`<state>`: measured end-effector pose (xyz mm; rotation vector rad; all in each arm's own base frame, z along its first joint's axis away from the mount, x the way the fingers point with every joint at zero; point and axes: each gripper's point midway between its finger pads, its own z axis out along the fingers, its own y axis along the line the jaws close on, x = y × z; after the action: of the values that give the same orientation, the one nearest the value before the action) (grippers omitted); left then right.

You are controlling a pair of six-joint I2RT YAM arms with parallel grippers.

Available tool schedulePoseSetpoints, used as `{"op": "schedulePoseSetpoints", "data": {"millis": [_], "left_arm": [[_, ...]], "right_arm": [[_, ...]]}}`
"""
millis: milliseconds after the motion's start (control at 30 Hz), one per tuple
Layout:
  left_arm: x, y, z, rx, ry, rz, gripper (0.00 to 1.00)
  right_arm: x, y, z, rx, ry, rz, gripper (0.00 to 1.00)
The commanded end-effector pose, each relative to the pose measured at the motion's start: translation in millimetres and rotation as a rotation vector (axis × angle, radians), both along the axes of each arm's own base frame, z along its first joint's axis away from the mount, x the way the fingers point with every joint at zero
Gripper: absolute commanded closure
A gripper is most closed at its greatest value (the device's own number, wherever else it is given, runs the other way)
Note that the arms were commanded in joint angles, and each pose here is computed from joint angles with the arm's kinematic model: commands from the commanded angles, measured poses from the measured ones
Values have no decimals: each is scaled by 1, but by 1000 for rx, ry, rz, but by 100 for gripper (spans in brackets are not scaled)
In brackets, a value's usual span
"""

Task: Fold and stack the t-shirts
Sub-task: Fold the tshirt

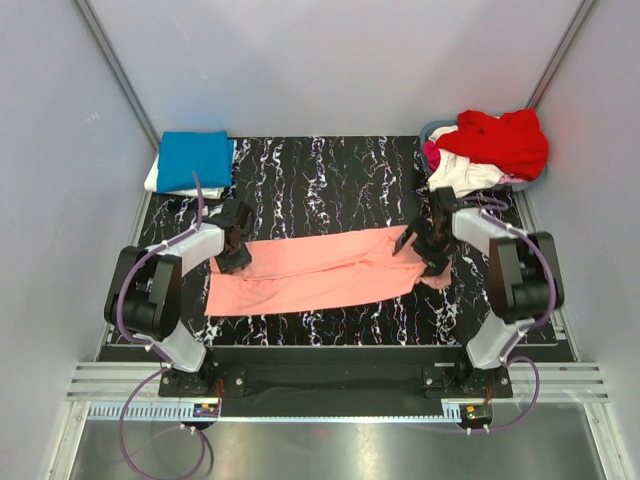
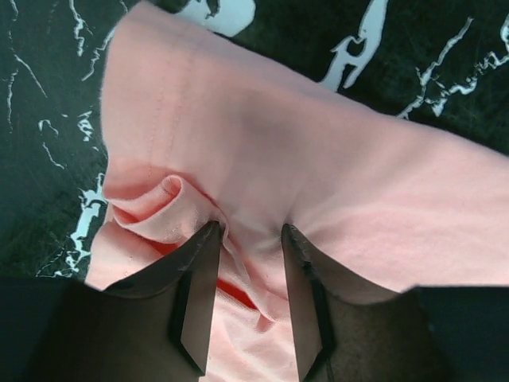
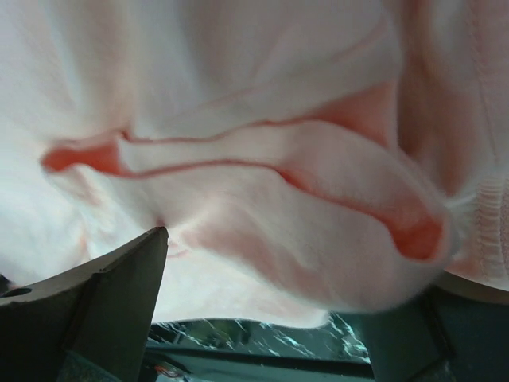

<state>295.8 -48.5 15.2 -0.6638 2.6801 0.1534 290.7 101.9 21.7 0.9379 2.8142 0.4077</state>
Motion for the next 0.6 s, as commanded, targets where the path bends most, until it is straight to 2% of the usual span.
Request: {"op": "schedulePoseSetpoints", "data": {"millis": [0,33,67,133,167,233,267,333,367,433,467,533,567], "left_arm": [[-12,-13,-5,-1,41,-48,59],[-14,-15,-4,-1,43,-51,59],[-19,-17,-2,-6,48,-51,59],[-27,-22,-2,-24,63,-52,59],[-35,-27,-3,-33,68,-54,59],[-47,-36,-8,-66,86,-62,59],[-49,-47,-8,-95,69,-71,59],[-69,-62,-20,-163,107,-91,59],[-75,-74,-23,-191,103,-97,59],[-90,-87,-30,-232,128,-120,59],[-98,-96,-31,-244,138,-126,59],[-115,-106,-37,-272,168,-141,59],[-125,-127,-35,-337,177,-159,59]], "right_arm": [[68,-10,-14,-114,-101,28,3],[74,-8,-14,-121,-81,42,4],[104,0,-11,-120,-106,57,5],[122,5,-9,-143,-89,89,5],[152,14,-5,-139,-117,99,5],[166,30,-5,-134,-103,138,6],[195,40,-5,-126,-140,145,6],[212,67,-8,-83,-155,204,7],[239,82,-12,-53,-197,225,7],[248,114,-16,24,-205,296,8],[271,128,-16,53,-269,307,8],[285,152,-13,131,-328,309,8],[289,161,-19,175,-342,308,8]]}}
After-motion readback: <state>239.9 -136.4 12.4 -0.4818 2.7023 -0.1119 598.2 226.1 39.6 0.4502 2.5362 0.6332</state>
